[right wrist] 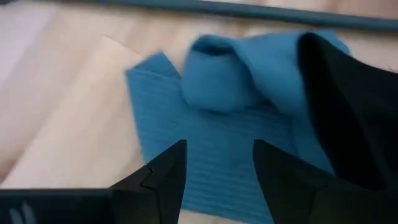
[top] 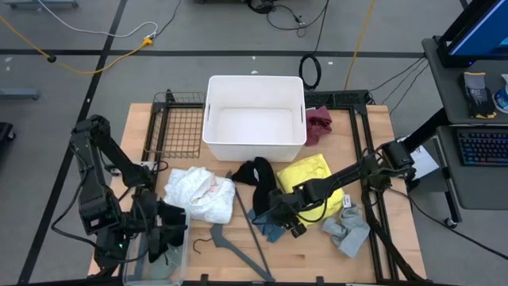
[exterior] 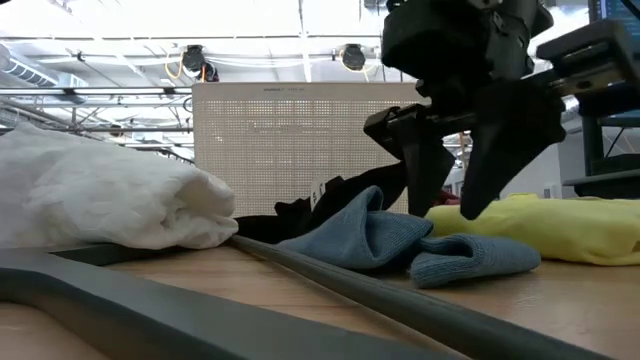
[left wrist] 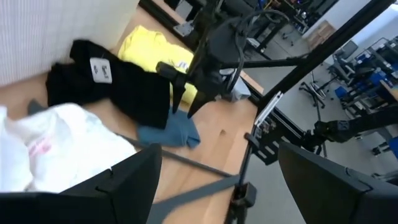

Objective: Pick & Place Cloths
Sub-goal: Put the gray sock into the transparent bin

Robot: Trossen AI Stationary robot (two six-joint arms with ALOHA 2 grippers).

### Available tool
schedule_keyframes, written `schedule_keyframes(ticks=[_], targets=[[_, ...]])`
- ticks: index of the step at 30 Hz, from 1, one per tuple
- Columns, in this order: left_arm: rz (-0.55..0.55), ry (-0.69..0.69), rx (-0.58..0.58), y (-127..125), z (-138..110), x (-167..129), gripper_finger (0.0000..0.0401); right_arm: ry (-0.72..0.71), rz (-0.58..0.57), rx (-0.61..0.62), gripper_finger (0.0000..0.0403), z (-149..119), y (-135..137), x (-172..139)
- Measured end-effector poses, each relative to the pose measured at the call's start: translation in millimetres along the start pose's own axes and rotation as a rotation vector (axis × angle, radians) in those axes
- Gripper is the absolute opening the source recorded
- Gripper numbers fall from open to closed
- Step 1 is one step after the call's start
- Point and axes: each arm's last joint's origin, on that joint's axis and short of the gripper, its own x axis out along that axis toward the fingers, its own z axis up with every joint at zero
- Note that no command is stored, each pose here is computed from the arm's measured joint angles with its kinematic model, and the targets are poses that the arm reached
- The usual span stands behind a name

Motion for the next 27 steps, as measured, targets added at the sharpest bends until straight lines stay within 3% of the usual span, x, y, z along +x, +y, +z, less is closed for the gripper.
schedule_keyframes(ticks=[7,21,27], targets=[[0.000,-0.010,0.056,1.3,6.4,-0.2,0.0324,0.080,-0.038,0.105,0.0176,-8.3,-4.4,0.3],[-0.041,-0.013,0.104,6.2,27.4,-10.9,0.0324,0.196,-0.056,0.184,0.0175,-24.8,-8.4,39.6],[-0.042,-0.005,0.103,6.1,27.2,-10.9,0.0324,0.287,-0.051,0.223,0.0136,-36.7,-8.5,50.1]])
